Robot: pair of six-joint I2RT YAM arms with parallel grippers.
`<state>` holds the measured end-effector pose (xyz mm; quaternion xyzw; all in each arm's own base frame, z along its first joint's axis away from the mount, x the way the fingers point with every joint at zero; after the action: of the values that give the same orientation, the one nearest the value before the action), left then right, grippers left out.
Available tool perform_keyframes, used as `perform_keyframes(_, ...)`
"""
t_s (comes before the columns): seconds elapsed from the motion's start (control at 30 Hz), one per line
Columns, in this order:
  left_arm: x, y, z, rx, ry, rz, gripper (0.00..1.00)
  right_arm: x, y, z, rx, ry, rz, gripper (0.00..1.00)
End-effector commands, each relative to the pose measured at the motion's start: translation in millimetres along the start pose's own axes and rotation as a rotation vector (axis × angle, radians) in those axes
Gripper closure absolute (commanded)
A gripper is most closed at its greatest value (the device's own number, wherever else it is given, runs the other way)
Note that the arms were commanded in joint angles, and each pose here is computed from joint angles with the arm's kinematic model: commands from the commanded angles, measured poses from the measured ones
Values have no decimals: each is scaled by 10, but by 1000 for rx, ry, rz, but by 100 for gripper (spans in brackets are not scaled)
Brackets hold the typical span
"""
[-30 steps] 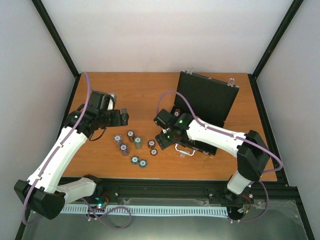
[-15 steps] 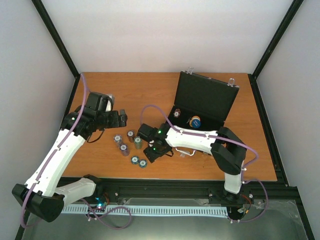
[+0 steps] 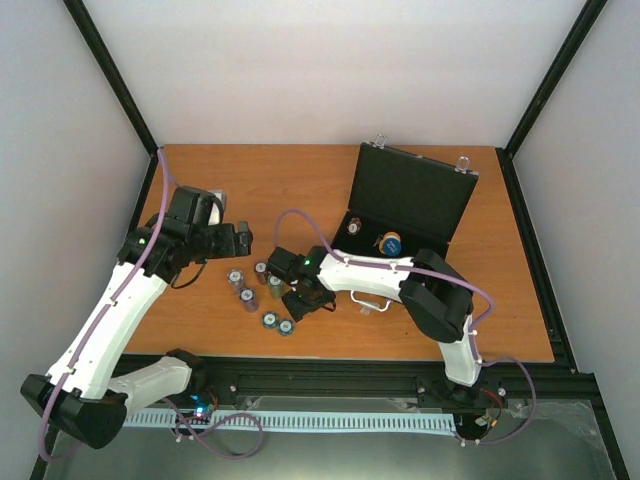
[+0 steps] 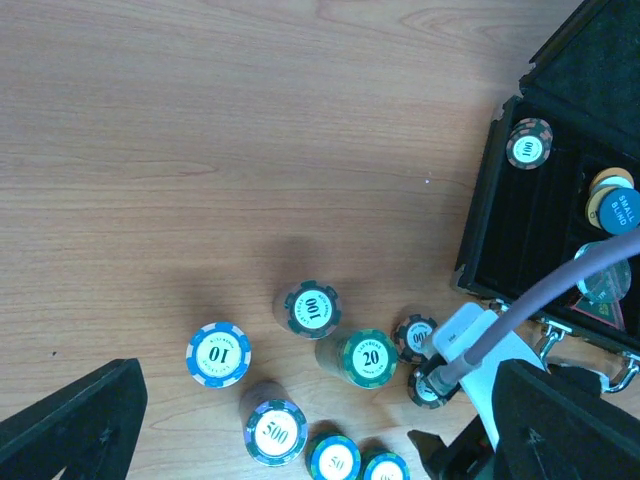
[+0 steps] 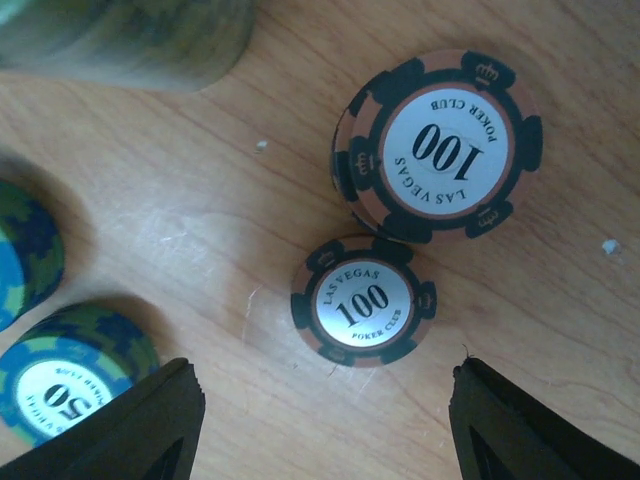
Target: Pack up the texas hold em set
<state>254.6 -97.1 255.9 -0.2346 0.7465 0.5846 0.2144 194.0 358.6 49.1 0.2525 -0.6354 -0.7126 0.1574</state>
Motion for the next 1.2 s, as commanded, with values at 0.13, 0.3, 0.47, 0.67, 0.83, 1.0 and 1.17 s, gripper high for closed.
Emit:
perform_keyframes(0.13, -38, 105, -14, 7, -29, -22, 3, -134, -108, -20, 14, -26, -14, 33)
perform_keyframes(0.3, -36, 93, -11, 5, -33, -22, 3, -109, -181, -40, 23, -22, -3, 35)
perform_keyframes(0.47, -31, 69, -10, 3, -32, -18, 3, -112, -225, -112, 41, -33, -6, 36)
perform_keyframes(0.67, -39, 41, -14, 2, -31, -15, 3, -104, -275, -163, 49, -37, 7, 37)
perform_keyframes(0.83, -47, 33, -15, 1, -31, -16, 2, -55, -345, -175, 44, -28, 27, 39)
perform_keyframes(1.0, -41, 18, -8, -4, -30, -12, 3, -41, -379, -205, 44, -30, 36, 42)
perform_keyframes(1.17, -48, -7, -9, -7, -31, -9, 2, -21, -380, -201, 35, -22, 48, 53)
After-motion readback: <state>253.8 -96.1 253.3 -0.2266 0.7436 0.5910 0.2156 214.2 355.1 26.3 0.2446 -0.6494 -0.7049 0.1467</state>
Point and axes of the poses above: each gripper's point midway between its finger pads, its own y axis back along the fingers, its own z axis along the line the jaws close on, x = y × z, the point moved 1 cm from there along y, back along the fingers, and after that the axes turned 2 degrees about -y, right-handed, at the moved point
